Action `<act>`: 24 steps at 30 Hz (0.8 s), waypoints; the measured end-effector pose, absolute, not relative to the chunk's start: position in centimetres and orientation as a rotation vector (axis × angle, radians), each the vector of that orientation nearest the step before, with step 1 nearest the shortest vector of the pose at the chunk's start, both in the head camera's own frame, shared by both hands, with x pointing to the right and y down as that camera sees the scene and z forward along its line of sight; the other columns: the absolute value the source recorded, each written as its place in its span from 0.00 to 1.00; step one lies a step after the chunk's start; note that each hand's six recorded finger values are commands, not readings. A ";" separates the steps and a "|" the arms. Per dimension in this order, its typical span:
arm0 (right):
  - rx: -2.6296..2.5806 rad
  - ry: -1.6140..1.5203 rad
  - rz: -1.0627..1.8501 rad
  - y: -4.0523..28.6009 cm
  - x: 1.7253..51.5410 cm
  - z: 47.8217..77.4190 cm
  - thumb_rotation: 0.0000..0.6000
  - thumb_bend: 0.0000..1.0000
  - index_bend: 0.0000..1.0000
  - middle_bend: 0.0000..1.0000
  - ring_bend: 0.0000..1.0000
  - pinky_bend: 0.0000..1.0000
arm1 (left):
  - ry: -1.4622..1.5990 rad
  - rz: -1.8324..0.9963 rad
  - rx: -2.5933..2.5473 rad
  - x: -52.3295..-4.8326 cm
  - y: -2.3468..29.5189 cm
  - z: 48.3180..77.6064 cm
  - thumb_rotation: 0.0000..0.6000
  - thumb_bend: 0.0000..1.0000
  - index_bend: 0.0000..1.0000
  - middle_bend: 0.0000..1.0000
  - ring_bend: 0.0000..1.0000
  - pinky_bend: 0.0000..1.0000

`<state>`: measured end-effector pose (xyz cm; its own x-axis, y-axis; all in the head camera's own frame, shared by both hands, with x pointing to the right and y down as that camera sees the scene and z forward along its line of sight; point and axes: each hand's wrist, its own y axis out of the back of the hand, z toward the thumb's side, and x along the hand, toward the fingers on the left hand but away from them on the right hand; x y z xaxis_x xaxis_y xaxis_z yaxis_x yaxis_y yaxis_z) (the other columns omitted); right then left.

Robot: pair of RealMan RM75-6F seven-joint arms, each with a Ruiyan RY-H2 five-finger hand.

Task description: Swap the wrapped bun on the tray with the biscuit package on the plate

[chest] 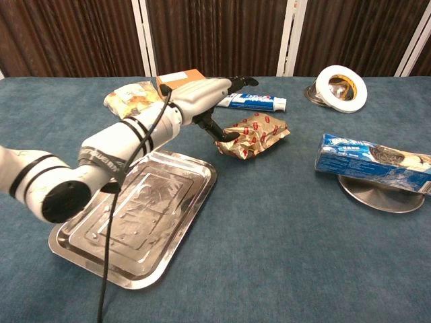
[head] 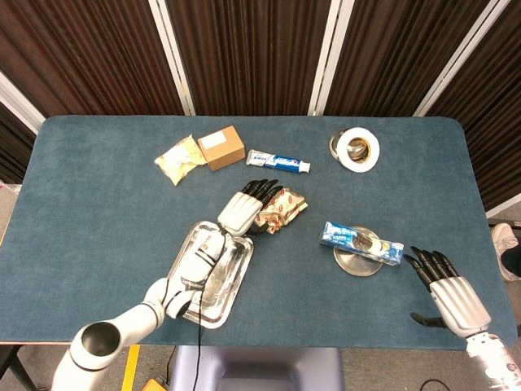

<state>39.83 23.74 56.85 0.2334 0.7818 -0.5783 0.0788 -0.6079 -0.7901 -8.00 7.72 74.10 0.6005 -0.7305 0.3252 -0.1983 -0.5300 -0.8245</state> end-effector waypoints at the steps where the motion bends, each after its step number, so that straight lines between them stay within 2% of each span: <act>1: -1.870 -0.812 1.412 23.6 39.6 57.2 1.00 0.20 0.00 0.00 0.00 0.00 | 0.738 -0.853 -2.051 -8.6 8.1 73.7 1.00 0.32 0.00 0.00 0.00 0.10; 7: -1.849 -0.799 1.429 21.7 37.5 60.1 1.00 0.20 0.00 0.00 0.00 0.00 | 0.789 -0.832 -2.083 -15.6 11.8 69.8 1.00 0.32 0.00 0.00 0.00 0.09; 12: -1.857 -0.736 1.492 19.0 35.0 64.0 1.00 0.22 0.02 0.00 0.00 0.00 | 0.882 -0.983 -1.992 -26.4 15.7 66.1 1.00 0.33 0.00 0.00 0.00 0.09; 15: -1.835 -0.708 1.542 17.5 33.7 66.1 1.00 0.23 0.15 0.05 0.00 0.01 | 0.885 -1.054 -1.919 -30.5 17.4 65.0 1.00 0.34 0.00 0.00 0.00 0.09; 18: -1.809 -0.671 1.568 16.4 31.9 67.9 1.00 0.24 0.27 0.13 0.01 0.07 | 0.891 -1.078 -1.893 -32.0 17.5 64.7 1.00 0.34 0.00 0.00 0.00 0.09; 20: -1.800 -0.653 1.578 15.8 30.6 69.1 1.00 0.26 0.37 0.22 0.08 0.17 | 0.899 -1.089 -1.890 -32.6 17.5 64.7 1.00 0.34 0.00 0.00 0.00 0.09; 24: -1.778 -0.653 1.584 14.6 29.2 70.6 1.00 0.29 0.54 0.34 0.24 0.37 | 0.904 -1.103 -1.877 -33.4 17.3 64.7 1.00 0.35 0.00 0.00 0.00 0.09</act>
